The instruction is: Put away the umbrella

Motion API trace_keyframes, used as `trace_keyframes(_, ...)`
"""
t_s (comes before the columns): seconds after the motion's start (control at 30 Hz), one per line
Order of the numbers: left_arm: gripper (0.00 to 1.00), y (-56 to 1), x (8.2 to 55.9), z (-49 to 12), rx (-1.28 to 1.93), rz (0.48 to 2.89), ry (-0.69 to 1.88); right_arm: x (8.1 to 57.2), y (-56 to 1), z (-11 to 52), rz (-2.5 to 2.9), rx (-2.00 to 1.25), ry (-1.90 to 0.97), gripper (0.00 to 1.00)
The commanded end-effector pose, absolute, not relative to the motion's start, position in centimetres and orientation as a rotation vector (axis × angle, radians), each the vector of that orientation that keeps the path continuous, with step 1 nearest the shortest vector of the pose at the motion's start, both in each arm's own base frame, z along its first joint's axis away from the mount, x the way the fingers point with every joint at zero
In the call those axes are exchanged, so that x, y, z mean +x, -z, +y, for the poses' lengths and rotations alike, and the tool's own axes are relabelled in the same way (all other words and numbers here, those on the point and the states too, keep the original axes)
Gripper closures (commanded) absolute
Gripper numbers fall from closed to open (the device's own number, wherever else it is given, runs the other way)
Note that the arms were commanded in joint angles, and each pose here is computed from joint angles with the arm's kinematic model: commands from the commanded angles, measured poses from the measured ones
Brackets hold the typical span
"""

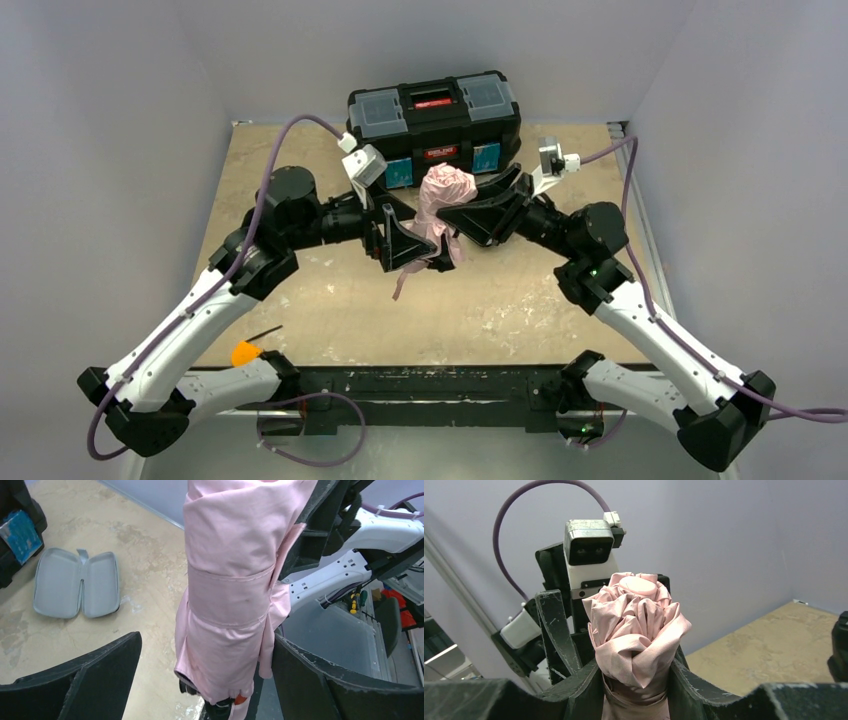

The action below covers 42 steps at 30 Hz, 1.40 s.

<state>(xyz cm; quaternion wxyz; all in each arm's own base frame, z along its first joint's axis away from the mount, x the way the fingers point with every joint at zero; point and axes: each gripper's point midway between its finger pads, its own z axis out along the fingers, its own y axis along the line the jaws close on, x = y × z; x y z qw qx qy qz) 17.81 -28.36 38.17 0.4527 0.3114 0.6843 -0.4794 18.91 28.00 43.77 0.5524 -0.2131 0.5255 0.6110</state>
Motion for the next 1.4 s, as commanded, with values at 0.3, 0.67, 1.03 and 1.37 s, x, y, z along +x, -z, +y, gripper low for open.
trace_keyframes(0.3,0.7,-41.1,15.9,-30.3,0.858,1.508,1.398,16.6,-49.4,27.6,1.018,-0.53,-1.587,1.0)
trace_keyframes(0.67,1.0,-40.4,18.0,-28.3,0.723,1.638,1.206,20.8,-46.7,26.3,1.24,-0.311,-1.39,0.17)
trace_keyframes(1.03,1.0,-37.6,25.1,-23.4,0.539,1.769,0.537,24.3,-43.0,24.0,1.628,0.125,-1.282,0.01)
trace_keyframes(1.37,1.0,-37.4,26.9,-23.9,0.602,1.65,0.036,26.8,-40.9,26.6,1.875,0.29,-1.297,0.01)
